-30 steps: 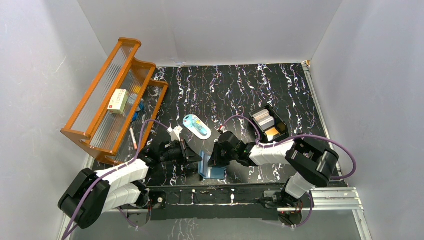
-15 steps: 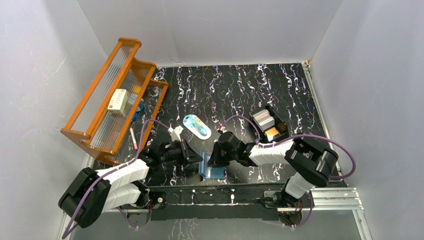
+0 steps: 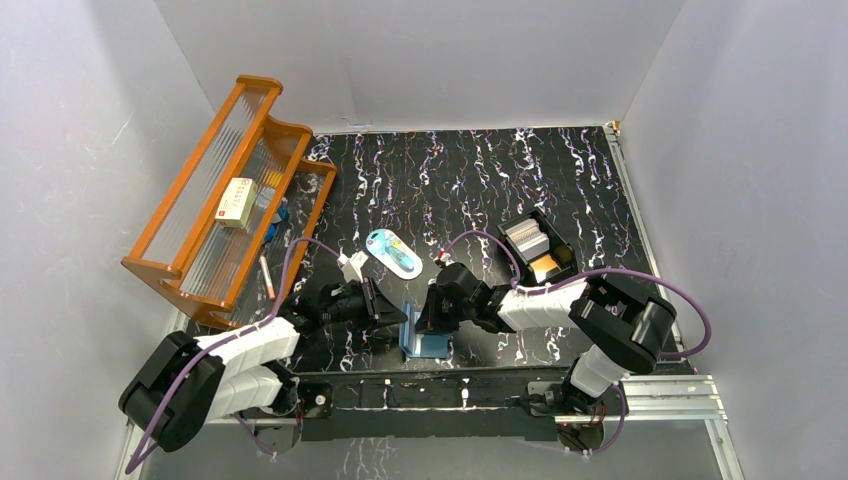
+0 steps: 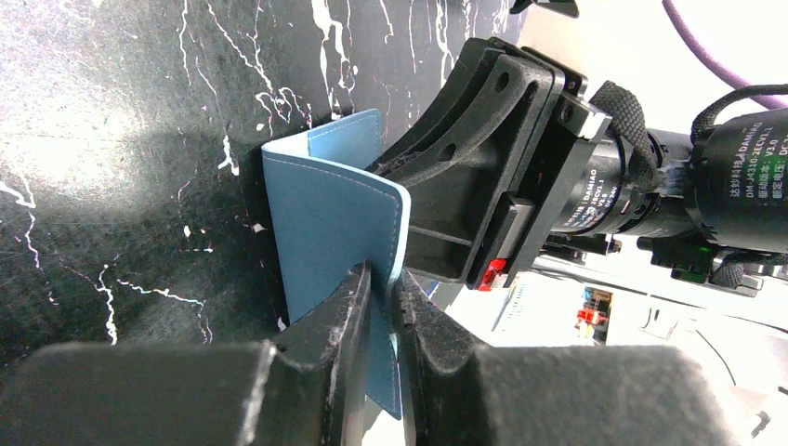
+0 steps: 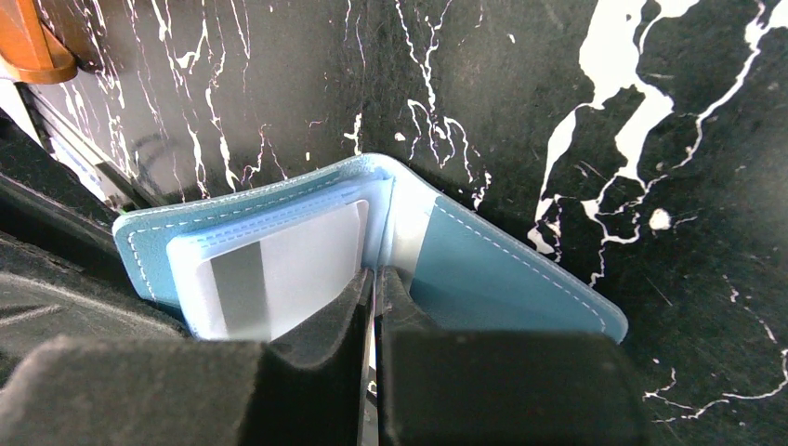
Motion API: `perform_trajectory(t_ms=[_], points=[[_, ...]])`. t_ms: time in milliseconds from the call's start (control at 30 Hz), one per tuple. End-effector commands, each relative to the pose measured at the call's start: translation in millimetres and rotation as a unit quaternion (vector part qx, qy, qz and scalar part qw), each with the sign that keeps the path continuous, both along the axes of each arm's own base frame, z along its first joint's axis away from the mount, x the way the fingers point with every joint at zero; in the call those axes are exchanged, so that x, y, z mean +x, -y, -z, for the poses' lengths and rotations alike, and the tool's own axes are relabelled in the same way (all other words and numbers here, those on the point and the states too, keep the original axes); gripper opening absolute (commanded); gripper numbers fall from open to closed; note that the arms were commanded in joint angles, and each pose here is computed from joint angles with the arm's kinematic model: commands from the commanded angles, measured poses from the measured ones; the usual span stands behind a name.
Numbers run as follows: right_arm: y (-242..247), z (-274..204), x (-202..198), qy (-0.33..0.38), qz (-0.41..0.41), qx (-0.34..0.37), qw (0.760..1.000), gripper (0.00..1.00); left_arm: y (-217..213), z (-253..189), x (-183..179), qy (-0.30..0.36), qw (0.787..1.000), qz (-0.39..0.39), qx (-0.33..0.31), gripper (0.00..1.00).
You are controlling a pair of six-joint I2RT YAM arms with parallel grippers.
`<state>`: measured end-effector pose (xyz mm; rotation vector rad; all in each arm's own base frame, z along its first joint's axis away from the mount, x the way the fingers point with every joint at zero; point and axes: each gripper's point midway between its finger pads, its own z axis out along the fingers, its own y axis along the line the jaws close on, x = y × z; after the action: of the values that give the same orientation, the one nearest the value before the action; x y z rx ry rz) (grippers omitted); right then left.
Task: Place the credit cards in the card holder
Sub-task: Turn over the card slot in the card holder.
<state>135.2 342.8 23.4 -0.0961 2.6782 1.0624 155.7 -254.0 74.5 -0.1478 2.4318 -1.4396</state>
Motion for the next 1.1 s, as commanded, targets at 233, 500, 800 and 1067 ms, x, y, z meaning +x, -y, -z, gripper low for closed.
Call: perform_trajectory(t_ms=[233,500,800,1067], points=[[-1,8,1,0.003,-0.003,-0.008,1.000,0.13,4,-3,-6,0.006,1.000,0.019,-0.009,0.04],[-1,8,1,0.002,-0.005,-0.006,1.000,0.13,4,-1,-7,0.005,1.000,0.019,-0.008,0.08],[1,-7,3,0.014,-0.006,-0.003,1.000,0.22,-8,-5,1,0.009,0.998,0.010,0.068,0.00],[12,-48,20,0.066,0.016,-0.013,0.998,0.38,-21,-11,2,0.002,0.991,0.006,0.131,0.00]])
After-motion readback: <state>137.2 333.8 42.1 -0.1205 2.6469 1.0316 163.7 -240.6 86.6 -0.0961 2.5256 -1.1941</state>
